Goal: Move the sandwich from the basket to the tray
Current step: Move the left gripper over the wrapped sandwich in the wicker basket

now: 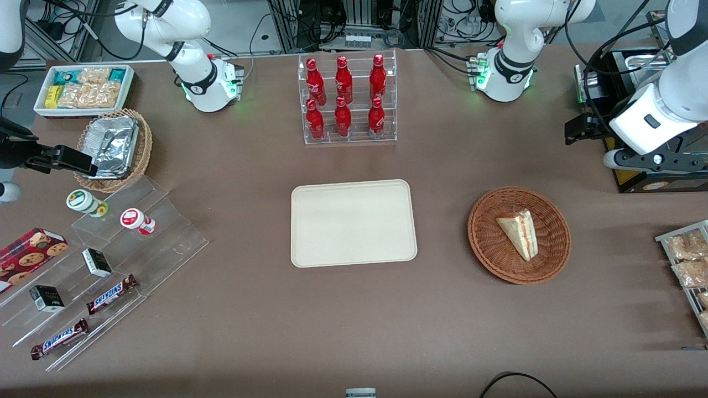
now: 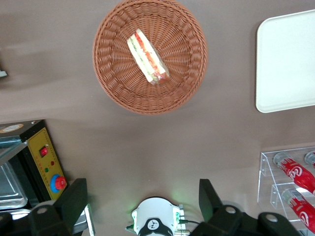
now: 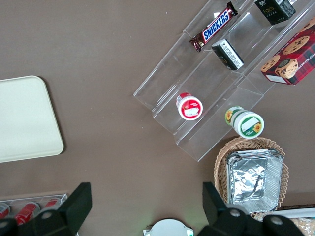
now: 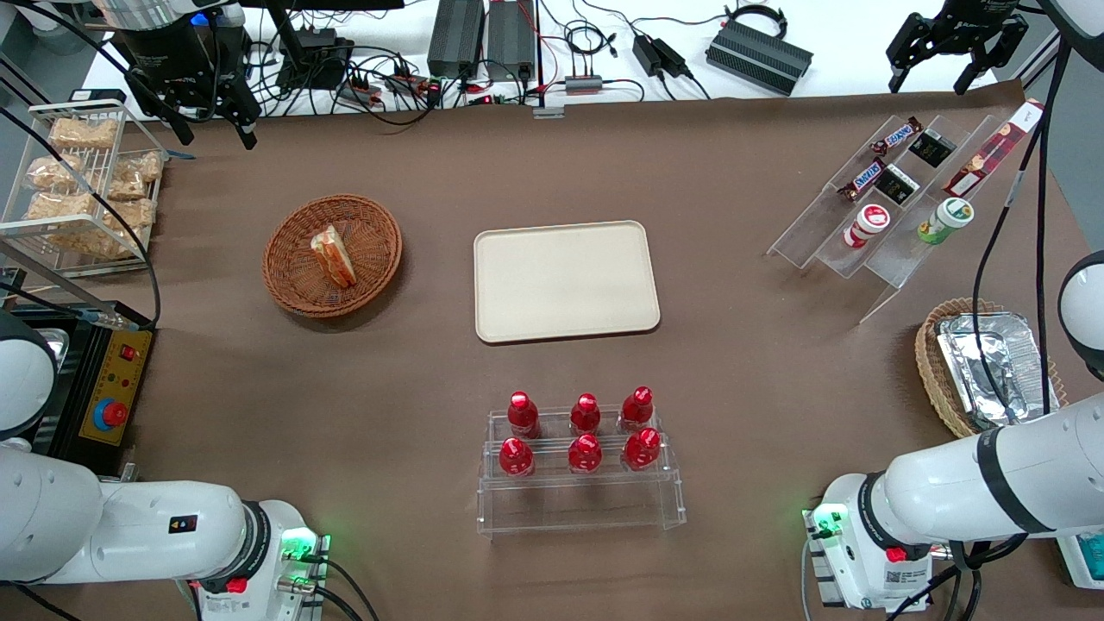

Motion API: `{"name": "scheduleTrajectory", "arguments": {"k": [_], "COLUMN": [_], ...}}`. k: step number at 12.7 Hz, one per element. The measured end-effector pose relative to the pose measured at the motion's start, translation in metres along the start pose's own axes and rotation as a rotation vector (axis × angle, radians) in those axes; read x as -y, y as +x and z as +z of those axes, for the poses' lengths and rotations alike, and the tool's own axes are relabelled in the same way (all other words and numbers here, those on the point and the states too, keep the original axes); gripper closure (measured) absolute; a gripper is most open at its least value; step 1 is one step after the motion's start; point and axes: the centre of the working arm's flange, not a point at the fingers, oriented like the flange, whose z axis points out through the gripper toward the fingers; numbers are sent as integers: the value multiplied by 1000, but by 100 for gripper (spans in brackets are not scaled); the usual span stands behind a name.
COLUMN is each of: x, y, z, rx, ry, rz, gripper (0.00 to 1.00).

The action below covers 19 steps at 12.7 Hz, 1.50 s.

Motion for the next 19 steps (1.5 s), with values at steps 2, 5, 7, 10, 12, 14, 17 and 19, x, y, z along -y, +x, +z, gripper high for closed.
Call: {"name": "scheduleTrajectory", "arguments": {"k": [2, 5, 7, 10, 12, 14, 17, 19], "x": [0, 0, 0, 0, 2, 4, 4, 5], "y": [1, 4, 15, 32, 42, 51, 55, 56], "z": [-1, 4, 22, 71, 105, 147, 213, 236], "rx": [-6, -9, -20, -22, -41, -73, -126, -150], "ry": [1, 2, 3, 3, 2, 0, -4, -8], "rz": [0, 0, 1, 1, -2, -14, -23, -44], "gripper": [0, 0, 0, 0, 0, 0, 0, 0]}}
